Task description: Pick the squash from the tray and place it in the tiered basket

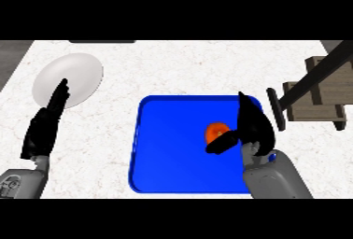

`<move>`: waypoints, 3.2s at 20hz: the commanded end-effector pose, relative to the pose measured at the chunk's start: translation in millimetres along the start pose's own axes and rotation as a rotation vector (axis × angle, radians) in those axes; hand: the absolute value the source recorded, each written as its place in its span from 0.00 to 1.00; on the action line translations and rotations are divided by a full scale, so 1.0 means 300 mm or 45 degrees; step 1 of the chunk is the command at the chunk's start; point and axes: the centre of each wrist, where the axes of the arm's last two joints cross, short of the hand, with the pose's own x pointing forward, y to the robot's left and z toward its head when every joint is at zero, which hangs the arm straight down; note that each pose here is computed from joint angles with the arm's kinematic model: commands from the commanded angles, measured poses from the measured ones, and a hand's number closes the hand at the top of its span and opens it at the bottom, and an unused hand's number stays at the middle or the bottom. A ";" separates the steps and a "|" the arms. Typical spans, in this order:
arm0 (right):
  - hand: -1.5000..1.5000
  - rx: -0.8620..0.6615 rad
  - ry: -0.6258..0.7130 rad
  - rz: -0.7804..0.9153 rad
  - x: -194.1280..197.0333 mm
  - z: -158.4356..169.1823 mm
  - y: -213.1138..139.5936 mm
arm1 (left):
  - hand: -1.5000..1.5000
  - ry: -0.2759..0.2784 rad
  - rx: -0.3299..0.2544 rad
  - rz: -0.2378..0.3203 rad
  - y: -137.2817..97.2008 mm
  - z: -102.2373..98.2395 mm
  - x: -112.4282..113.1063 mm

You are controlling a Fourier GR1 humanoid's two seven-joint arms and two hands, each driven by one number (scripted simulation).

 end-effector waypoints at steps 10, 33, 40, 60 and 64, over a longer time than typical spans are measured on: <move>0.00 -0.015 0.273 0.130 0.072 0.020 0.038 | 0.50 0.007 -0.014 0.008 -0.041 -0.023 -0.008; 0.00 0.112 0.350 0.082 0.036 -0.100 0.112 | 0.50 -0.013 -0.018 0.002 0.027 0.020 -0.066; 1.00 0.342 0.268 0.168 -0.035 -0.104 0.246 | 0.50 -0.026 -0.010 0.001 -0.031 -0.009 0.020; 1.00 -0.422 0.551 -0.354 0.110 -0.343 -0.360 | 0.50 -0.047 -0.022 -0.009 -0.018 -0.018 0.026; 1.00 -0.771 0.567 -0.497 0.128 -0.339 -0.608 | 0.50 -0.078 -0.064 -0.006 -0.027 -0.026 0.050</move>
